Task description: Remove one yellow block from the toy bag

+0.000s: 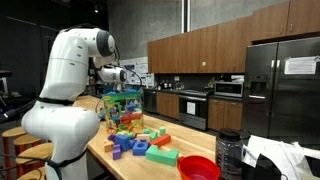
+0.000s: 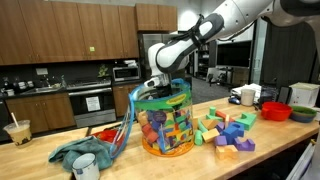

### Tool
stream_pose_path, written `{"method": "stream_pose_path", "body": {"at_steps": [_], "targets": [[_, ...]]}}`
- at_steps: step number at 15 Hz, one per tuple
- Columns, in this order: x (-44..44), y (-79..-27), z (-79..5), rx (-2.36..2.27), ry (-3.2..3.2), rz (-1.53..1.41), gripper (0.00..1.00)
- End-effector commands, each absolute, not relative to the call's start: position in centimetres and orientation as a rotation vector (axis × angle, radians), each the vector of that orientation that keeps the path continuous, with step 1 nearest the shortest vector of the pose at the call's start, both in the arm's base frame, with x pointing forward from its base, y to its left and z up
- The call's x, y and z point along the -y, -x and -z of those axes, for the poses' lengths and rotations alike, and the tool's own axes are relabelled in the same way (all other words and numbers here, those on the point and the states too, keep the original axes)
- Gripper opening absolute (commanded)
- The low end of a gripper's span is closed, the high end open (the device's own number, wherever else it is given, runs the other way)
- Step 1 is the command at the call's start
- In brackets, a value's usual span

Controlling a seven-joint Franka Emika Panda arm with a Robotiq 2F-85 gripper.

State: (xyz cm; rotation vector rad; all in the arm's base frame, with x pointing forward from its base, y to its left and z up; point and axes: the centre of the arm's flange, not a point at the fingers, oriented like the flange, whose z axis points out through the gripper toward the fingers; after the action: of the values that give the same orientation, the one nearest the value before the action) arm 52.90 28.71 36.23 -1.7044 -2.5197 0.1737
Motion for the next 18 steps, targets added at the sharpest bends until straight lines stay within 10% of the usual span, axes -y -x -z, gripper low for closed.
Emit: {"method": "stream_pose_path", "body": {"at_steps": [1,5,6,18], "targets": [[-29.3,-50.8,-32.2,2.492,1.672,-0.229,1.0],[-29.1,-49.5,-29.6,2.496,1.64,-0.306,1.0],[-28.9,-49.5,-29.7,2.503,1.644,-0.309,0.75],[-28.7,-49.6,-31.8,2.643,1.635,-0.375,0.3]]}}
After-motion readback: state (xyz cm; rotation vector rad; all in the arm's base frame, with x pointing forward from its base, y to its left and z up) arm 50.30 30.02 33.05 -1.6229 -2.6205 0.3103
